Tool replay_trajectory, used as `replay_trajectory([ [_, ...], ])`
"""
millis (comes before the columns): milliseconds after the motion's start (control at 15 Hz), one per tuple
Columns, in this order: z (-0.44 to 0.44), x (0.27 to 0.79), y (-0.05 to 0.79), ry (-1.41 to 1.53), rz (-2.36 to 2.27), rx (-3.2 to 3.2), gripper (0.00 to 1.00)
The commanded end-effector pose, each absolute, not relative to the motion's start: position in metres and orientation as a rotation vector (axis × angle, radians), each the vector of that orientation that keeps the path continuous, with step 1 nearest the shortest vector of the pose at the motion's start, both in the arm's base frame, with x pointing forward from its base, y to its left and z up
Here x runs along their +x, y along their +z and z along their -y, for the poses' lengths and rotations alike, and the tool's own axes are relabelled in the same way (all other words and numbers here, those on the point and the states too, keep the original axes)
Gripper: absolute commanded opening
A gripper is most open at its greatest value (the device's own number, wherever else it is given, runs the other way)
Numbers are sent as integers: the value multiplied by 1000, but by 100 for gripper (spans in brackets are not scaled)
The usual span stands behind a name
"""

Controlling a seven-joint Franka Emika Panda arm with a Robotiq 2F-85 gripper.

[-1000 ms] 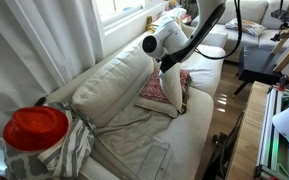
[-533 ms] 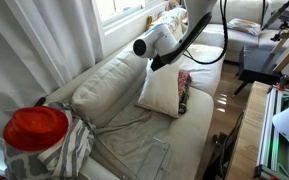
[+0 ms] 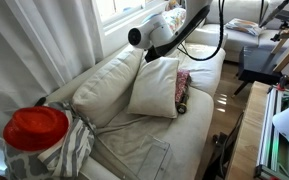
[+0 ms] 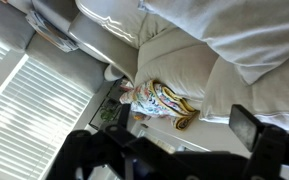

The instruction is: Pick up the pillow on the far left corner side of the couch and put it on the red patterned blanket

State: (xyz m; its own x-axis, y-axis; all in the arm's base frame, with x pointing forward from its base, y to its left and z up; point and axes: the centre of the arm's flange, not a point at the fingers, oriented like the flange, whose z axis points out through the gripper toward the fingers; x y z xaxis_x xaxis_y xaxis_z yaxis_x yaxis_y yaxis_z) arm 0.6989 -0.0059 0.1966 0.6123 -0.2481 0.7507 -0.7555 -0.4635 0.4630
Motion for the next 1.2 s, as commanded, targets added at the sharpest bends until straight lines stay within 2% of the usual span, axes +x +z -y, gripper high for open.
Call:
replay_trajectory([
  [0, 12, 683, 254, 667, 803, 2185, 100],
  [533, 18, 644, 393, 481, 1163, 2422, 100],
  [1133, -5, 604, 446, 249, 1608, 2665, 100],
])
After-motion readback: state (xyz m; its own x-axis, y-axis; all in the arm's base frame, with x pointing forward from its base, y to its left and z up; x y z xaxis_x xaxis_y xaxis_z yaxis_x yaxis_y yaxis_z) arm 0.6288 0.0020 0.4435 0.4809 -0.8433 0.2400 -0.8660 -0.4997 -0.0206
